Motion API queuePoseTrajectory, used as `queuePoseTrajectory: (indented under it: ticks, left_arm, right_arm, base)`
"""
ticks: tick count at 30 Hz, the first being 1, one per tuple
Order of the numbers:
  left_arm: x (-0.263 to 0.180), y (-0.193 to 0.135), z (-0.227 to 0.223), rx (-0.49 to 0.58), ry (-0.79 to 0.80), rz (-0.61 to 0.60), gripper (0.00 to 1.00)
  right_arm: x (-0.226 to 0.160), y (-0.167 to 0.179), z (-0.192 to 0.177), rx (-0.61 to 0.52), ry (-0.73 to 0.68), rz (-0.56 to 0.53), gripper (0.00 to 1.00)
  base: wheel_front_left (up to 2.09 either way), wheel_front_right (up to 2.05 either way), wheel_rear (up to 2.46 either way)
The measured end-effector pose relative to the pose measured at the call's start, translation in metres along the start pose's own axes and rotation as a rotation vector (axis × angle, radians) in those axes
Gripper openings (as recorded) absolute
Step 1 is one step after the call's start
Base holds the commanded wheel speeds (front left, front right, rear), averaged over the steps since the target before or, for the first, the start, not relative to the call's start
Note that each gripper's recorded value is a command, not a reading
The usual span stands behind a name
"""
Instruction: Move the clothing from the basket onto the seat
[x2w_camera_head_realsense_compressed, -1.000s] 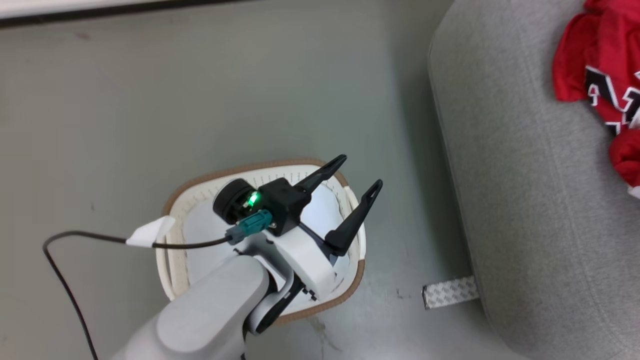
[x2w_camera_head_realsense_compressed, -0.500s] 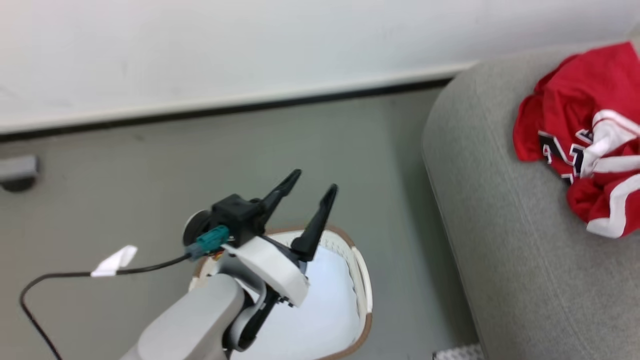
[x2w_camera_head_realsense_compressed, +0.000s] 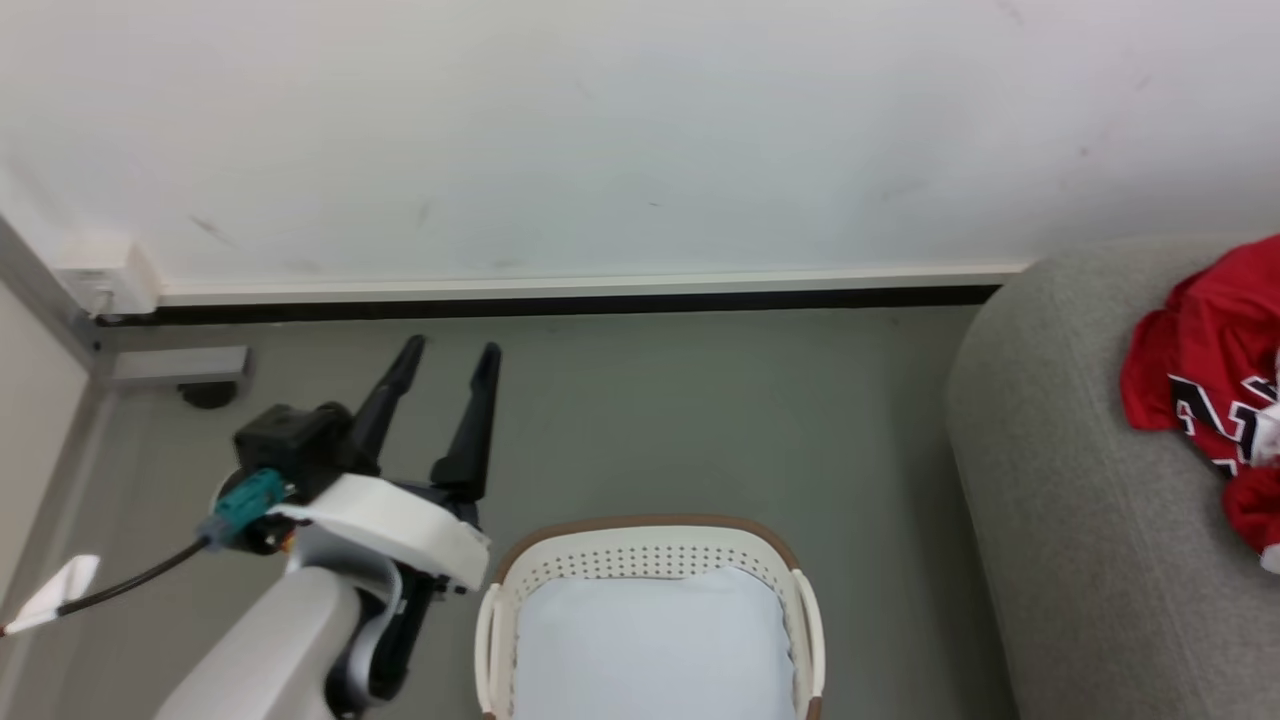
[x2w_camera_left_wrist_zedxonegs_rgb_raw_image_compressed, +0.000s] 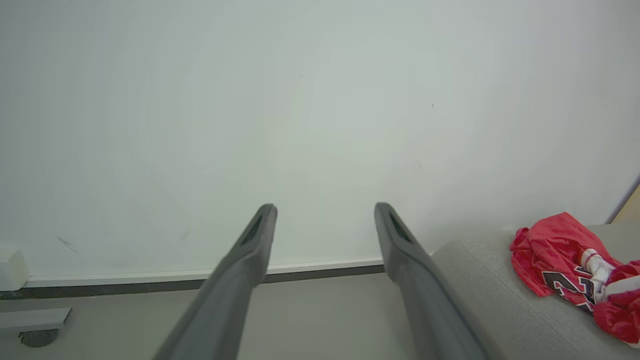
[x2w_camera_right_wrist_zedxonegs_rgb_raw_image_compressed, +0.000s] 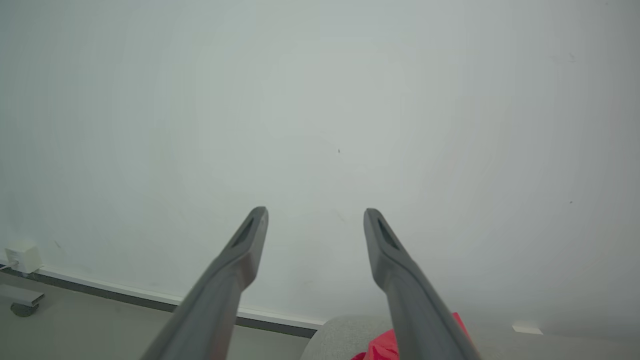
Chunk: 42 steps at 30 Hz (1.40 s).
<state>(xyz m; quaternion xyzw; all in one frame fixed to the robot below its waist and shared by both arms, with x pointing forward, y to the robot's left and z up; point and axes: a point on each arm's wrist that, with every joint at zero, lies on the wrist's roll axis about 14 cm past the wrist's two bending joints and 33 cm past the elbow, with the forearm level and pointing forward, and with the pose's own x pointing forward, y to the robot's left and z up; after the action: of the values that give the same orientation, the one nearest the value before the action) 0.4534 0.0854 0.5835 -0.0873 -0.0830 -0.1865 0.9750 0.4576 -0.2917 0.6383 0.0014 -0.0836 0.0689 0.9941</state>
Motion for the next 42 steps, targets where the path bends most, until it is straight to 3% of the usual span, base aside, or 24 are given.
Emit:
queuePoseTrajectory:
  ticks: [4, 9, 17, 24, 42]
  left_arm:
    - [-0.020, 0.036, 0.016, 0.004, -0.044, 0.131, 1.00]
    - [-0.050, 0.062, 0.014, 0.020, -0.045, 0.235, 1.00]
    - [-0.079, 0.068, -0.012, 0.003, 0.002, 0.306, 1.00]
    - [-0.089, 0.057, -0.026, 0.017, 0.020, 0.299, 1.00]
    - [-0.090, 0.056, -0.027, 0.019, 0.002, 0.284, 1.00]
  right_arm:
    - [0.001, 0.045, -0.019, 0.002, -0.033, 0.077, 1.00]
    - [-0.010, 0.096, -0.050, 0.091, -0.042, 0.118, 1.00]
    - [-0.042, 0.144, -0.096, 0.239, 0.031, 0.105, 1.00]
    - [-0.056, 0.162, -0.108, 0.234, 0.059, 0.094, 1.00]
    - [-0.059, 0.167, -0.095, 0.221, 0.010, 0.077, 1.00]
  base:
    - [0.00, 0.00, 0.00]
    - [0.00, 0.00, 0.00]
    - [0.00, 0.00, 0.00]
    - [0.00, 0.00, 0.00]
    - [0.00, 0.00, 0.00]
